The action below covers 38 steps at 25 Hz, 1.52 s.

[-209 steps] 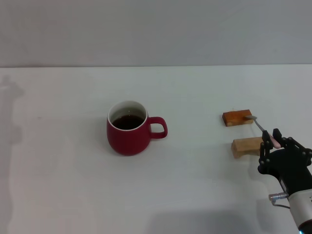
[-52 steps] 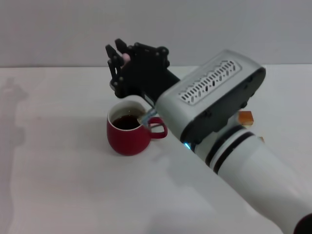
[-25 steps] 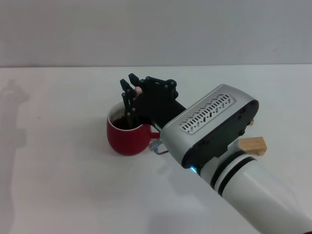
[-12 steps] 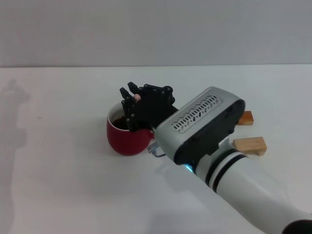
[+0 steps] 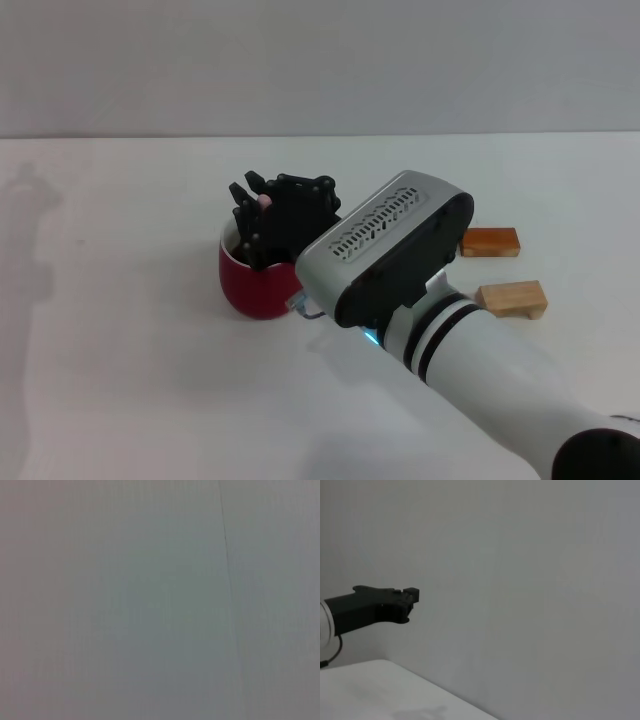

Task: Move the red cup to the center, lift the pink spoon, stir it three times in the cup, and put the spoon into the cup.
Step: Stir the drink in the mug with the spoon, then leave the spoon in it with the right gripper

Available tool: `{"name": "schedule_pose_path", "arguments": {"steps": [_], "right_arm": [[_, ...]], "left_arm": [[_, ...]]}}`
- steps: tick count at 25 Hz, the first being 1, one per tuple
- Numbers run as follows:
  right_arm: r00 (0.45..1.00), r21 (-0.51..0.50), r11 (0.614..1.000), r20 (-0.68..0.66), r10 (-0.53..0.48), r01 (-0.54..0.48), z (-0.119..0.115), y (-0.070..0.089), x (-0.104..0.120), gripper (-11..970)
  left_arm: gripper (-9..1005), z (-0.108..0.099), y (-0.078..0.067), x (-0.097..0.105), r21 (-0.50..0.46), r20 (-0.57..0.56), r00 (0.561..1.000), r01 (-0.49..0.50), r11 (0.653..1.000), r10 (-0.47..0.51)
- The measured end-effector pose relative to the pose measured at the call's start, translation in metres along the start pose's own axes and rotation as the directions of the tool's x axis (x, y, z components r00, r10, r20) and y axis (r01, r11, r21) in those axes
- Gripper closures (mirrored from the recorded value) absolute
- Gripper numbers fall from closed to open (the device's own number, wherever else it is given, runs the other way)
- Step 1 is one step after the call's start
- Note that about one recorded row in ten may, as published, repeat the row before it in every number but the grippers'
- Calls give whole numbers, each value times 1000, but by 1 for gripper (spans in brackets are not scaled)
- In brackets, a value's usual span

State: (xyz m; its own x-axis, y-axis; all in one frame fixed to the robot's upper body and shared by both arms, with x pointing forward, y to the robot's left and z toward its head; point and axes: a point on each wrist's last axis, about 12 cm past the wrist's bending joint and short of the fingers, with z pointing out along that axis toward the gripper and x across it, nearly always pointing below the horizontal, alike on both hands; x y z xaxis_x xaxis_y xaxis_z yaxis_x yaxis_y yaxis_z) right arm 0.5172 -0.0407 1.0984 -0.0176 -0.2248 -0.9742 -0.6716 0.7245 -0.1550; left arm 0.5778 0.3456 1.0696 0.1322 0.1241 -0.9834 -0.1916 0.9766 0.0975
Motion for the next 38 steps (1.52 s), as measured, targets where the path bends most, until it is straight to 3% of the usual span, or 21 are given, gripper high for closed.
{"name": "schedule_pose_path", "arguments": {"steps": [12,23,38], "right_arm": [[1000,-15,1000,-4,-8,8,4,1,1,827],[1000,14,1000,-5,-1,1,11,-10,3,828],[1000,-5,1000,27,9,-9,-6,4,-2,827]], "left_arm": [[927,0,0,0,2,0,1000,0,1000,0],[926,1,-1,-1,5,1,1000,-1,1000,1],[925,1,0,0,2,0,1000,-1,1000,1]]}}
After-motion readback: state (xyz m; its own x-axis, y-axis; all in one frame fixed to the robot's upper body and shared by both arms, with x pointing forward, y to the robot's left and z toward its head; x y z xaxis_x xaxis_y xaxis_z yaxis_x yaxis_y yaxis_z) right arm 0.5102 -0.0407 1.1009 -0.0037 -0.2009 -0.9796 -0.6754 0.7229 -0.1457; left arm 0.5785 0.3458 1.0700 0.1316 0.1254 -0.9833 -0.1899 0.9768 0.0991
